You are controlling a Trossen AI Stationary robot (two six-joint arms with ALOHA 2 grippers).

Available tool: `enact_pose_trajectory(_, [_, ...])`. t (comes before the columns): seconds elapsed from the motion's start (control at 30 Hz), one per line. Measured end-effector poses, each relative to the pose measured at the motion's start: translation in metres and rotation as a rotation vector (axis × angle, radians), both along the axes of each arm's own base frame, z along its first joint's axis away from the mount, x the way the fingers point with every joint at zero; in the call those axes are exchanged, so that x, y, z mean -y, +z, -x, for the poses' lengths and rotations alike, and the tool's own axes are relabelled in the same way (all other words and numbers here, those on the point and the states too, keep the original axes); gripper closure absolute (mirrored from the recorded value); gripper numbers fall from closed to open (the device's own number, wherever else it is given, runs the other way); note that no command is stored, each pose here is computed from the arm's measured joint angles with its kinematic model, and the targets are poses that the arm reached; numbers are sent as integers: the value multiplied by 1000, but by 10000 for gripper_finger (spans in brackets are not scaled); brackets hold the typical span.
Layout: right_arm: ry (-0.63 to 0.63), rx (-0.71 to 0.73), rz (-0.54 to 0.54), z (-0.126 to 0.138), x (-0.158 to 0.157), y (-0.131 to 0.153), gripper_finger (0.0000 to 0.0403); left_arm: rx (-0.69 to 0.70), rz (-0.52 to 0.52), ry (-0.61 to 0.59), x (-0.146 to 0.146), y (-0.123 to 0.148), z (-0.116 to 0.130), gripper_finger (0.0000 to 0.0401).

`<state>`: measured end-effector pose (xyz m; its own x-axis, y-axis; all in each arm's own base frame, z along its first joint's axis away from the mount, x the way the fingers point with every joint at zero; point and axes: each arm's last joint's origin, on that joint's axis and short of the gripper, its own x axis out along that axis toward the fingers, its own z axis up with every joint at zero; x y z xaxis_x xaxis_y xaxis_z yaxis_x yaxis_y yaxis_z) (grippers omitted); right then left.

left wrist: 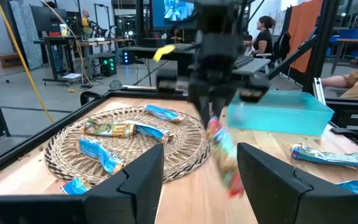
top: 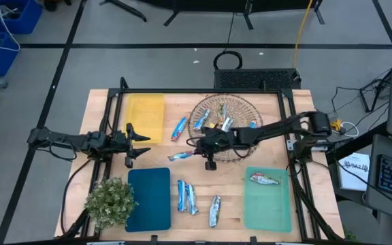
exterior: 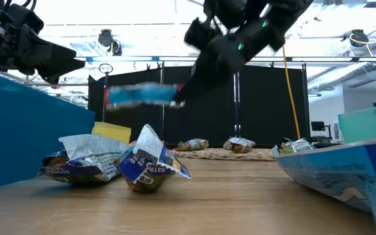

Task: Pick and place Granola Bars by type
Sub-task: Put the red granola bar into the light blue bin

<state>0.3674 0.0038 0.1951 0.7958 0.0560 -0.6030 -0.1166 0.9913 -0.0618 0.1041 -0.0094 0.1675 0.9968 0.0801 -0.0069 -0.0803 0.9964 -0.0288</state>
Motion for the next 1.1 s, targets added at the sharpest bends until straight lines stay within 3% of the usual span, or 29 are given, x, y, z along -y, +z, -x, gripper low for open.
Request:
enact_pose_trajectory(0.33, [24, 4, -7, 37, -31, 52, 401, 0, 0, 0, 0, 0, 0, 192])
enact_pose_trajectory(0.8, [-31, -105, -251, 124, -98, 103, 401, 0, 0, 0, 0, 0, 0, 192])
enact_pose_trajectory(0.93, [-69, -127, -299, 147, -111, 110, 401, 0, 0, 0, 0, 0, 0, 192])
enact_pose_trajectory(1.1, [-212, -214, -317, 174, -121, 106, 401, -1, 0, 0, 0, 0, 0, 192])
